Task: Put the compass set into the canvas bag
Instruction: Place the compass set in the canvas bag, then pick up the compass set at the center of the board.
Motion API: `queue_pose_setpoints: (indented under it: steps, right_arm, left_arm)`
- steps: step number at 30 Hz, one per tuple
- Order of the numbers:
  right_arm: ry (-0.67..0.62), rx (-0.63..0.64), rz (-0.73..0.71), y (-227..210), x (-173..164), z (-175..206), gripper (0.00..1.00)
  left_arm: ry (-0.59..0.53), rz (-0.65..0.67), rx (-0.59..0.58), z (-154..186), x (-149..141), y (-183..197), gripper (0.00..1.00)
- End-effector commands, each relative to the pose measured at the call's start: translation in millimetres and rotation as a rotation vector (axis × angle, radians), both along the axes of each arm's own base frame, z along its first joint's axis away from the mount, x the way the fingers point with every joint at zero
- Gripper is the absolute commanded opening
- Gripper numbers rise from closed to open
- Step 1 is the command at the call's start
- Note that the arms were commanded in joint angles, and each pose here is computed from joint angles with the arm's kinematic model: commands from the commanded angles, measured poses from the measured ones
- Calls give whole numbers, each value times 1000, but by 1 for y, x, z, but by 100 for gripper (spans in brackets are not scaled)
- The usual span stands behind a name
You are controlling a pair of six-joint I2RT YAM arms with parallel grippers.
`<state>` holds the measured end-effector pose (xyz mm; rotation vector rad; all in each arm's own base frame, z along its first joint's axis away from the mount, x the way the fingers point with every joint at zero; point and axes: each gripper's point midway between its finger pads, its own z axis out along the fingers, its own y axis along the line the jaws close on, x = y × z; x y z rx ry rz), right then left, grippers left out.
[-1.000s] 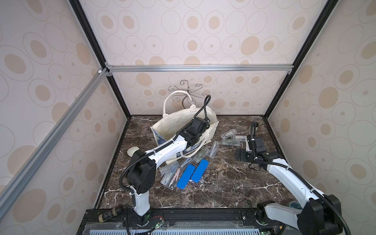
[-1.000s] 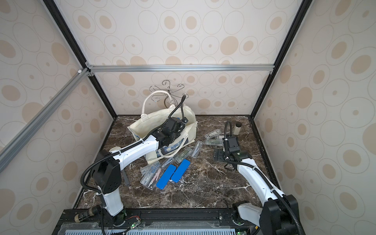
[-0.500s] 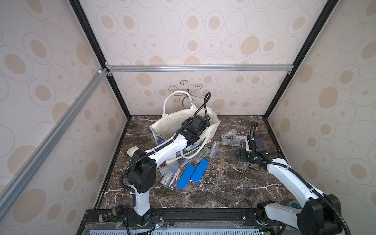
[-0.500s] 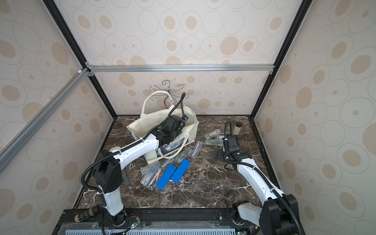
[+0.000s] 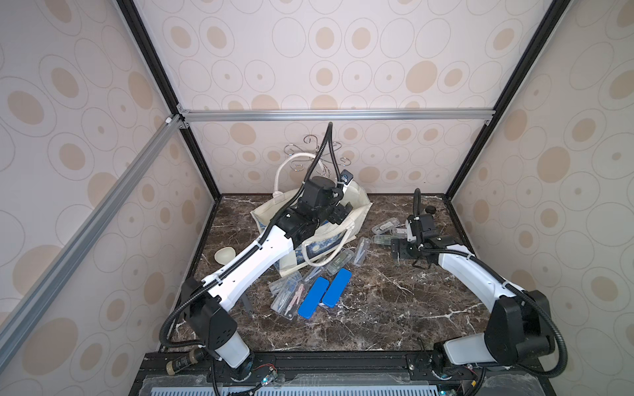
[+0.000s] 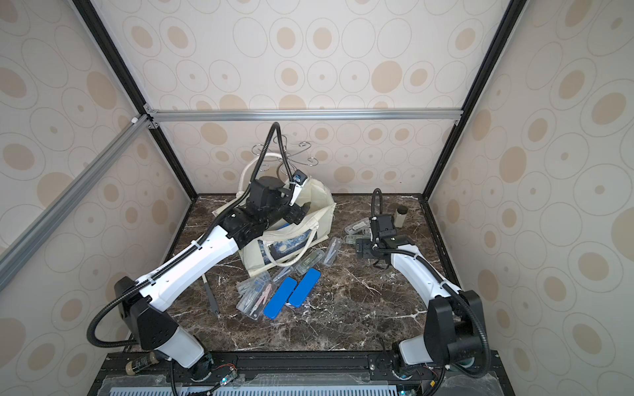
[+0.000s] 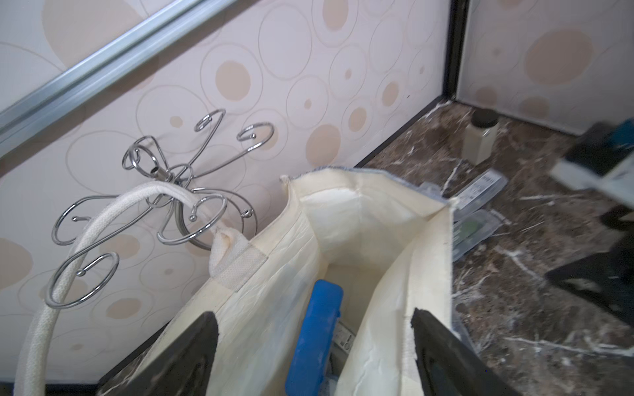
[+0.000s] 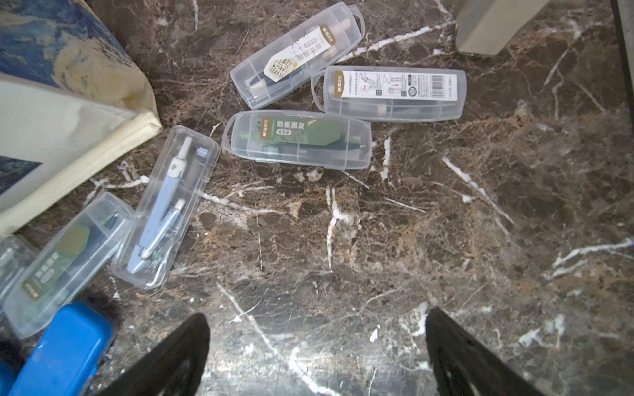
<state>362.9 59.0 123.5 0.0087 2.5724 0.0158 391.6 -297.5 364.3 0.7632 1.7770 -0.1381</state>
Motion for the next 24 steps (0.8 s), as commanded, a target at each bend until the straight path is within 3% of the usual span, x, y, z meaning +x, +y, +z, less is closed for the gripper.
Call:
queue_pose_setpoints:
  steps: [1, 6, 10, 18, 24]
  right_arm:
    - [8, -67, 147, 5, 13, -7, 100]
    - [51, -127, 339, 16, 28, -18, 100]
    - [60, -182, 497, 23, 39, -25, 98]
    - [123, -211, 721, 32, 57, -34, 98]
    - [233, -224, 745, 18, 68, -56, 96]
  left_arm:
    - [133, -166, -119, -22, -41, -37, 89]
    - [184, -248, -177, -54, -86, -76, 94]
    - [238, -255, -220, -88, -106, -90, 100]
    - [287, -195, -267, -139, -119, -80, 100]
    - [288, -122, -333, -156, -123, -59, 100]
